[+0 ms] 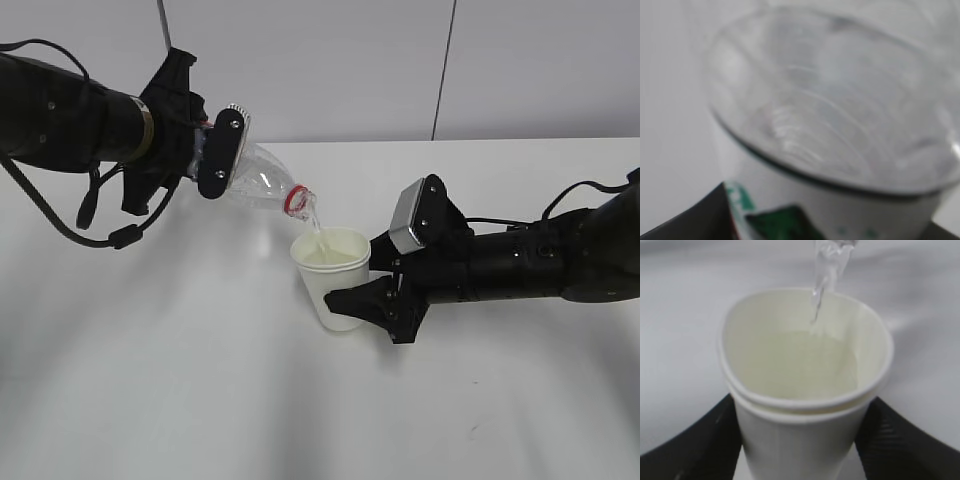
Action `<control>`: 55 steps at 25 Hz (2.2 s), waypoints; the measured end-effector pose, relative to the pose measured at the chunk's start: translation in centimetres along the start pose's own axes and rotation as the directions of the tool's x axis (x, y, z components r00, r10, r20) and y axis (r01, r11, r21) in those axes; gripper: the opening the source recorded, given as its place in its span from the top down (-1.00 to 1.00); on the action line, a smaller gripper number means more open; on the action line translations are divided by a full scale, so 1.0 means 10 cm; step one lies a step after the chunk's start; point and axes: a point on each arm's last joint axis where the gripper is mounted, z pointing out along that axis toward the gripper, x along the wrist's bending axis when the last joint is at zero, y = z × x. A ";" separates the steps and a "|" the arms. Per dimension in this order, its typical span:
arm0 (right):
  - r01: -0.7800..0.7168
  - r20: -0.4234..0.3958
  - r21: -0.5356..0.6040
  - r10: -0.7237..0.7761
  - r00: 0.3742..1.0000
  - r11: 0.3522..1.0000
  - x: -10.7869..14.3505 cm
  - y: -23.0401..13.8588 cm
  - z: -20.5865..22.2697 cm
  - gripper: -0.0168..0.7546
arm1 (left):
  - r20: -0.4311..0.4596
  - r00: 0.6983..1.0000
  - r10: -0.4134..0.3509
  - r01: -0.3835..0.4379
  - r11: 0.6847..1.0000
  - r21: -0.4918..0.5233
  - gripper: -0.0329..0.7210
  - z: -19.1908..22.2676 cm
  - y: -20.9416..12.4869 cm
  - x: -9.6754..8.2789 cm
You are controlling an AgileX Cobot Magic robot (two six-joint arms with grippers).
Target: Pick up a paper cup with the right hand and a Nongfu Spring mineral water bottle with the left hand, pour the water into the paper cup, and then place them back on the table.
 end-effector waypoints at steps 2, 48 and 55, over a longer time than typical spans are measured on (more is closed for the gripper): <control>0.000 0.000 0.000 0.000 1.000 1.000 0.00 0.00 0.00 -0.31 | 0.000 1.000 0.000 0.000 1.000 0.000 -0.11 0.00 0.00 0.00; -0.037 0.553 -0.245 0.171 0.815 0.969 -0.65 0.48 -0.46 -0.31 | 0.392 0.139 -0.910 0.961 0.028 -0.275 -0.10 -0.08 0.14 -0.24; -0.052 0.600 -0.265 0.206 0.773 0.963 -0.70 0.47 -0.48 -0.31 | 0.460 0.050 -0.887 0.951 -0.099 -0.294 -0.10 -0.02 0.23 -0.42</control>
